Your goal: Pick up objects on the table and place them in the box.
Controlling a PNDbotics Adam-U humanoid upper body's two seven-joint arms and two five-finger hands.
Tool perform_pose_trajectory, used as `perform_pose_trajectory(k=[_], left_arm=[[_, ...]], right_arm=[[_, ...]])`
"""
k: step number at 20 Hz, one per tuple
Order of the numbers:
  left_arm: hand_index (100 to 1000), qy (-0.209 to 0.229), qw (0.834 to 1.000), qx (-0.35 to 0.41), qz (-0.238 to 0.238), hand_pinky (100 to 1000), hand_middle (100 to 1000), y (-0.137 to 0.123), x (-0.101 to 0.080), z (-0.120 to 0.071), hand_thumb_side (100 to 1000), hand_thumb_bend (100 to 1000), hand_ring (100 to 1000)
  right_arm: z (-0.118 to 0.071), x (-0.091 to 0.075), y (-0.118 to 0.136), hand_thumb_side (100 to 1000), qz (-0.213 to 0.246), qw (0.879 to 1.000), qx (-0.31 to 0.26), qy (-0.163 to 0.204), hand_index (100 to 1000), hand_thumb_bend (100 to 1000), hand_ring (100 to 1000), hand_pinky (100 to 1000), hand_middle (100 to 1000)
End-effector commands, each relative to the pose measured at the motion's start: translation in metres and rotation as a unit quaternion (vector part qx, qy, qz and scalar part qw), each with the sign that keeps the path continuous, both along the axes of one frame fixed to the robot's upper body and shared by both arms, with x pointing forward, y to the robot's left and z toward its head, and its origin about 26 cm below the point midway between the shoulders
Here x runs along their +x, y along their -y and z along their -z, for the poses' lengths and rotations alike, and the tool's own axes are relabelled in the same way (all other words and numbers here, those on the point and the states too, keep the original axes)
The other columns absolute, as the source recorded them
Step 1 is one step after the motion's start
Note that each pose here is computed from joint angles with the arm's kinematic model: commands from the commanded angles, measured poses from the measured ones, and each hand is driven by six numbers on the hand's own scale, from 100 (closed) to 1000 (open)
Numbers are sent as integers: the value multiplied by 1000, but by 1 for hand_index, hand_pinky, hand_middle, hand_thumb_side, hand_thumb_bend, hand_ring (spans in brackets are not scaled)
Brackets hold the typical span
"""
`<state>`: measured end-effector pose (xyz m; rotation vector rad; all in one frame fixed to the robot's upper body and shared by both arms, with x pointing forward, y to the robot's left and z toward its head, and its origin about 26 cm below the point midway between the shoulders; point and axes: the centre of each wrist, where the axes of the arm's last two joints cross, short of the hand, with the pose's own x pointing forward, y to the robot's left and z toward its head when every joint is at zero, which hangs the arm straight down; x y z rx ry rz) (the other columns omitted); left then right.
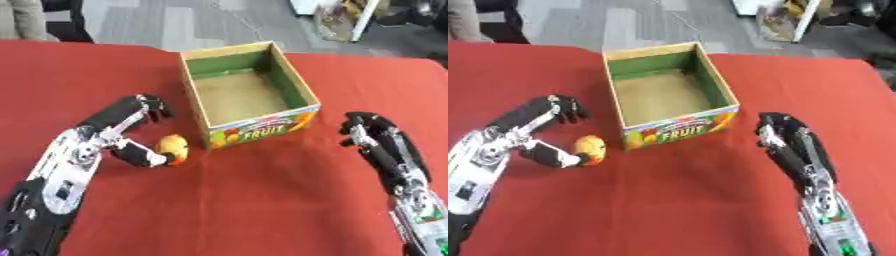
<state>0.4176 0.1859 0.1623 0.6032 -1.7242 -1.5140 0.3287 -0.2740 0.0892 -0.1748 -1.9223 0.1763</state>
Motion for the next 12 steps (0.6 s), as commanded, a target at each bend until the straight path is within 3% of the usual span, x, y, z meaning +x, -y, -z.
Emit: perform_pose_trajectory(k=[1, 12], left_arm=[[754, 12, 1000, 14, 5, 585, 624, 1, 3, -9, 122, 567, 618], [751, -14, 998, 54, 11, 563, 599, -2, 6, -4, 100, 559, 595]], right_arm=[[-5, 0, 3, 496, -1, 1000, -9, 8, 727, 100, 654, 570, 585], [-5, 1, 3, 498, -2, 1000, -10, 8, 727, 100, 654, 570, 584]])
